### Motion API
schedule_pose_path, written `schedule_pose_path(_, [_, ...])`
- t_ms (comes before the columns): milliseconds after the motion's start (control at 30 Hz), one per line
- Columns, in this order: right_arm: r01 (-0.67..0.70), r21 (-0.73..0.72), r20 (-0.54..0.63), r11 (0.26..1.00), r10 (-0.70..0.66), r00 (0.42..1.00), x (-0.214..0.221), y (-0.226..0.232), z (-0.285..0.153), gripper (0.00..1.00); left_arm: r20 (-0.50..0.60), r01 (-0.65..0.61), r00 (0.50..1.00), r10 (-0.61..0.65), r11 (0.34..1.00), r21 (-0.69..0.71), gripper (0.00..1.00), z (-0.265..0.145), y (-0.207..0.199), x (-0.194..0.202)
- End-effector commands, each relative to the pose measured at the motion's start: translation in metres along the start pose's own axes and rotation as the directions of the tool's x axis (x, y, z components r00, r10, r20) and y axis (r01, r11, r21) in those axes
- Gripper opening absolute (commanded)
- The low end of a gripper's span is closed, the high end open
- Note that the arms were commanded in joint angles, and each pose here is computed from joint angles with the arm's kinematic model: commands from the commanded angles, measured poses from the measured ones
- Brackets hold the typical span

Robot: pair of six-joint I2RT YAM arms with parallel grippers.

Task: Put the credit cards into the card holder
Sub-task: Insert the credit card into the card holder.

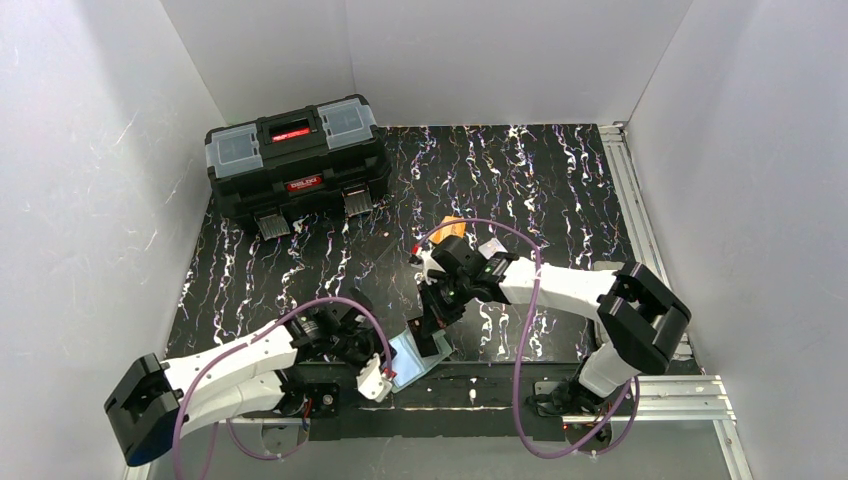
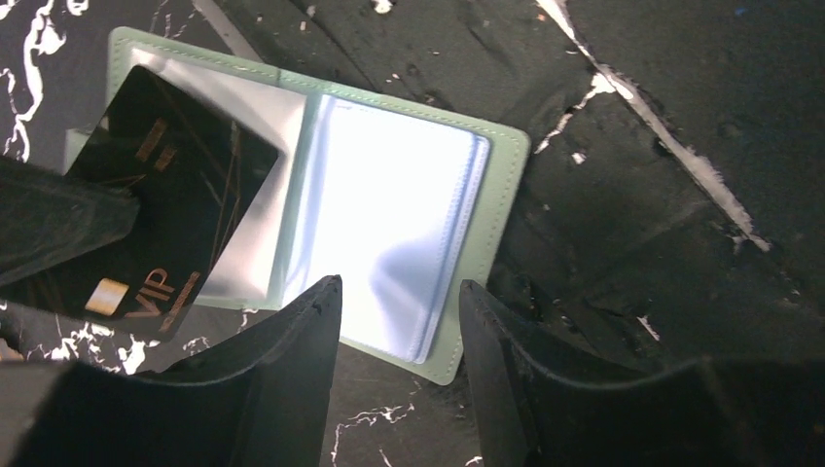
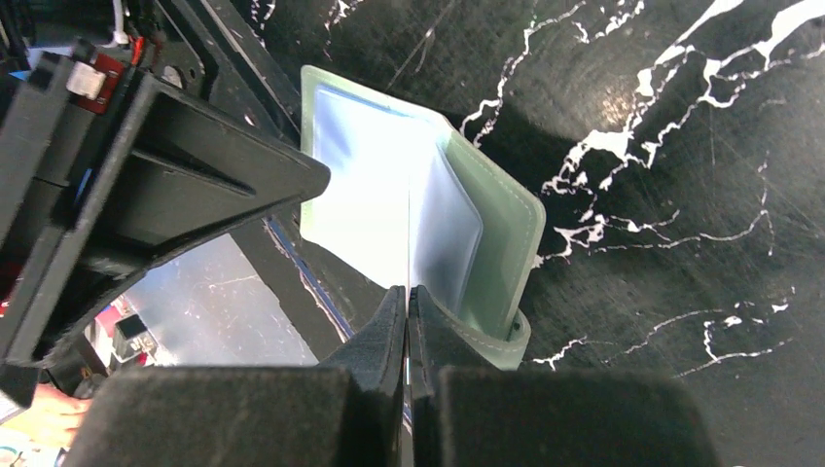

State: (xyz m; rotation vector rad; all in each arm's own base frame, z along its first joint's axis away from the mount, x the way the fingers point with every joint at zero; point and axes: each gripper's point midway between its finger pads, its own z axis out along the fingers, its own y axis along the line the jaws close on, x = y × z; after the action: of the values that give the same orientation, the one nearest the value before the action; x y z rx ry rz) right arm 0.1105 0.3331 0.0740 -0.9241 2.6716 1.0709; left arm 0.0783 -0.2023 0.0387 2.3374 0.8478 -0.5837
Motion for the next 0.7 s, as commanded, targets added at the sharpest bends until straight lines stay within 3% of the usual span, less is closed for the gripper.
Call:
schedule_pose_path(0, [0.025, -0.067, 0.03, 0.997, -0.023, 0.999, -0.01, 0.009, 0.004, 0.01, 0.019, -0.052, 0.998, 0.051, 0.998, 0.034, 0.46, 0.002, -0.015, -0.003])
schedule_pose_path(667, [-0.036, -0.128, -0.005, 0.991, 0.036, 0.999, -0.004, -0.006, 0.026, 0.01, -0.012, -0.106, 0.994, 0.107, 0.994, 0.04, 0.32, 0.013, -0.019, 0.007])
